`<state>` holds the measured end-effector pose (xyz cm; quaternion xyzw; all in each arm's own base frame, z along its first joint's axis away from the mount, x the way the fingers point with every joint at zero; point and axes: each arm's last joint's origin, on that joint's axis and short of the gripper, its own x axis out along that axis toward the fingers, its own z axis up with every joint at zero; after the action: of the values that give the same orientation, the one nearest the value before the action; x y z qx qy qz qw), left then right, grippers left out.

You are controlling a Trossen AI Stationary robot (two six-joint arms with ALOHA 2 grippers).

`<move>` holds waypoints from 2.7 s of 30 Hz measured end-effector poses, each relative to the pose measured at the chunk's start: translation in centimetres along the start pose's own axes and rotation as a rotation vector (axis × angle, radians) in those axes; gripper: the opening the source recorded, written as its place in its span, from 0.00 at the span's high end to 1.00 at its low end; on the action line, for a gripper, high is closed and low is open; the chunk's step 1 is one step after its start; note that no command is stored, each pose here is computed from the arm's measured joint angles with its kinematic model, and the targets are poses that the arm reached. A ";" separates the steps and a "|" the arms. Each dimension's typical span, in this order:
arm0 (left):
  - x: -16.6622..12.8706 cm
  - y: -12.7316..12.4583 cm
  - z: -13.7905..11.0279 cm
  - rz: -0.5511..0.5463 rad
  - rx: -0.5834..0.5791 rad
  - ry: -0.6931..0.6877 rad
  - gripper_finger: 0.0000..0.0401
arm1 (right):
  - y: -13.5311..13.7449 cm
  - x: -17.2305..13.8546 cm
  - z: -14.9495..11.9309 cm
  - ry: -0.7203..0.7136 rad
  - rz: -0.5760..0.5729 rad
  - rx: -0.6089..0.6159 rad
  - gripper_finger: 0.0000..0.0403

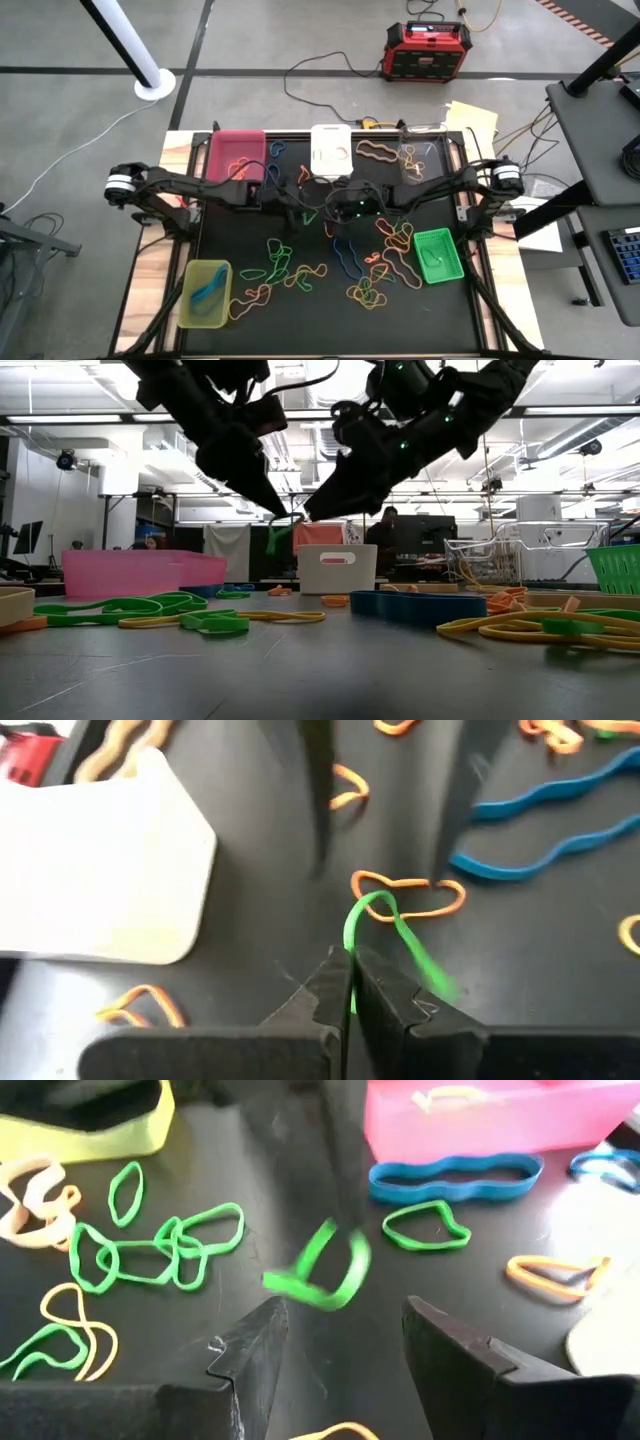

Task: Sort rubber bands into baskets
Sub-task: Put the green rubber band into the green bin, then put the light orange rubber band into the white bin

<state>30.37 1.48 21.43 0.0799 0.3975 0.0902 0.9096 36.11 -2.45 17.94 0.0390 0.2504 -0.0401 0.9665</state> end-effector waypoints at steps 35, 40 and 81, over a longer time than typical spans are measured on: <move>-0.1 0.1 0.3 0.036 0.012 -0.025 0.84 | -0.1 1.8 -0.9 0.041 -0.002 -0.011 0.98; -0.3 0.2 0.4 0.070 0.011 -0.025 0.68 | -0.1 0.8 -1.2 0.149 -0.010 -0.004 0.98; -4.3 1.2 0.8 0.088 0.028 -0.075 0.55 | 4.8 -21.9 -2.2 1.139 -0.338 0.772 0.85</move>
<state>27.92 1.58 25.28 0.1132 0.3605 0.1214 0.9179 16.44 3.81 26.95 0.3545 0.6875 -0.2488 0.5829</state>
